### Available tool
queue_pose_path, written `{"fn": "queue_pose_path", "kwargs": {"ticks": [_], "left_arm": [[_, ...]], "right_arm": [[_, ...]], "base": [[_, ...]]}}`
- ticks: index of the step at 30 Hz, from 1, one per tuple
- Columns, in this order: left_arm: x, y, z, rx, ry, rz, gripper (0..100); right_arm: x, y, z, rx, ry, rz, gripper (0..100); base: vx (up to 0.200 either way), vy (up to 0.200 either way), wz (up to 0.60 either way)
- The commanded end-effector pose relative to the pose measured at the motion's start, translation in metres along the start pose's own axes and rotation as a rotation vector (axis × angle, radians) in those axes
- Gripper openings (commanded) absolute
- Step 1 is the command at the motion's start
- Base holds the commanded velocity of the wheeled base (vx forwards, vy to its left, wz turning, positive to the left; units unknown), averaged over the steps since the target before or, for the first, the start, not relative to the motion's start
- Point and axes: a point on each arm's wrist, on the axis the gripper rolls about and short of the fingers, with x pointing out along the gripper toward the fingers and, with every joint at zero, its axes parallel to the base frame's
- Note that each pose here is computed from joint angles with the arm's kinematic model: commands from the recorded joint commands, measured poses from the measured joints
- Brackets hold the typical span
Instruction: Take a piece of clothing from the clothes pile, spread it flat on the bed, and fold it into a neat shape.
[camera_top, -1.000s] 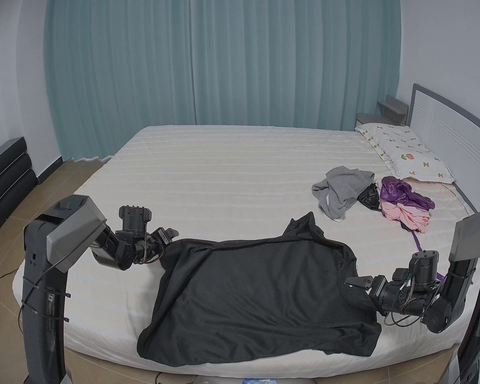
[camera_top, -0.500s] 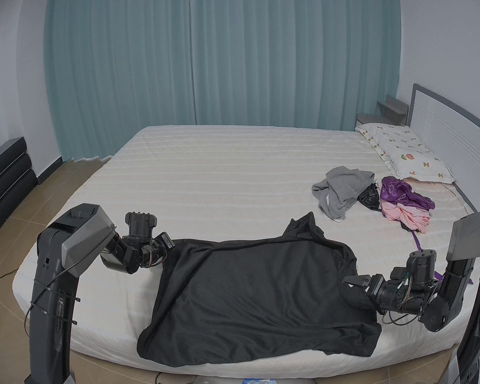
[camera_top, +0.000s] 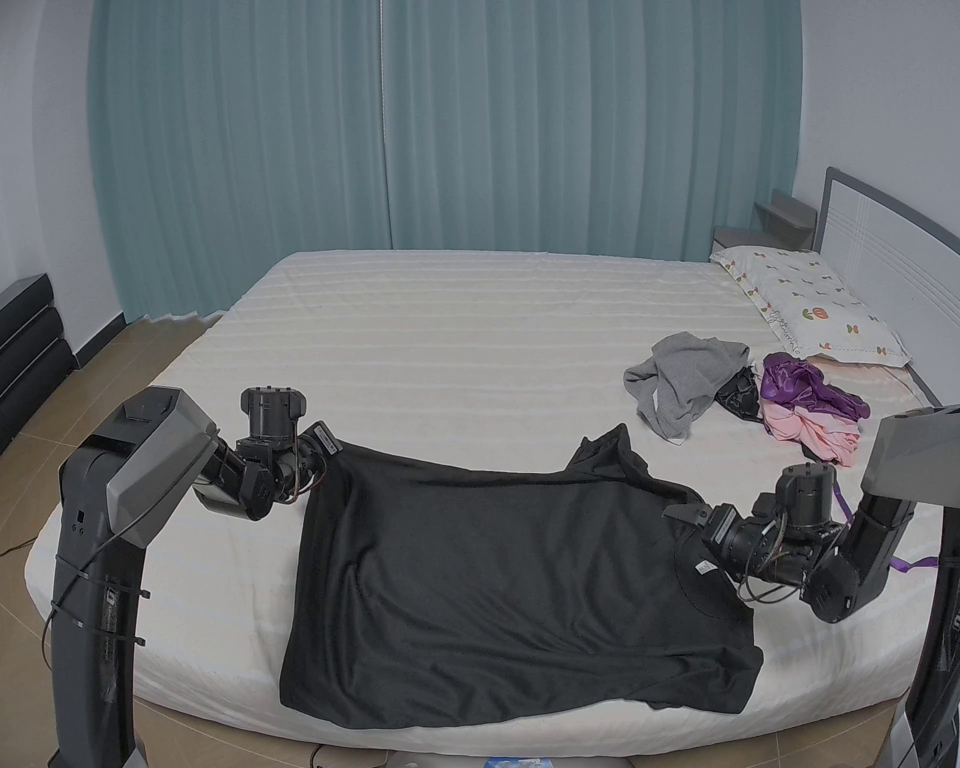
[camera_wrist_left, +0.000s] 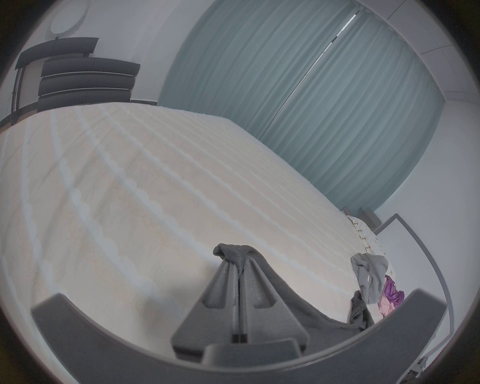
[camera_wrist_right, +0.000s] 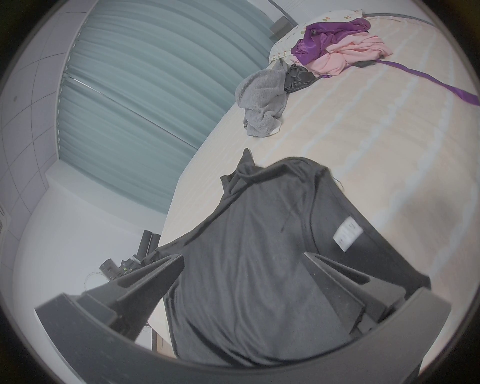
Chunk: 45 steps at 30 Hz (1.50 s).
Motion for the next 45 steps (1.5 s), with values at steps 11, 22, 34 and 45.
{"fn": "queue_pose_path", "kwargs": {"ticks": [11, 22, 34, 45], "left_arm": [[-0.021, -0.024, 0.034, 0.069, -0.088, -0.013, 0], [-0.023, -0.022, 0.026, 0.077, -0.059, 0.004, 0], [-0.023, -0.02, 0.021, 0.08, -0.047, 0.012, 0], [-0.023, -0.014, 0.012, 0.084, -0.016, 0.032, 0]], "right_arm": [[0.095, 0.004, 0.054, -0.04, -0.049, -0.137, 100], [0.127, 0.007, 0.067, -0.089, -0.082, -0.156, 100], [0.15, 0.032, 0.059, -0.283, -0.147, -0.147, 100], [0.182, 0.003, 0.045, -0.416, -0.175, -0.246, 0]], "base": [[0.0, 0.0, 0.0], [0.0, 0.0, 0.0], [0.0, 0.0, 0.0], [0.0, 0.0, 0.0]]}}
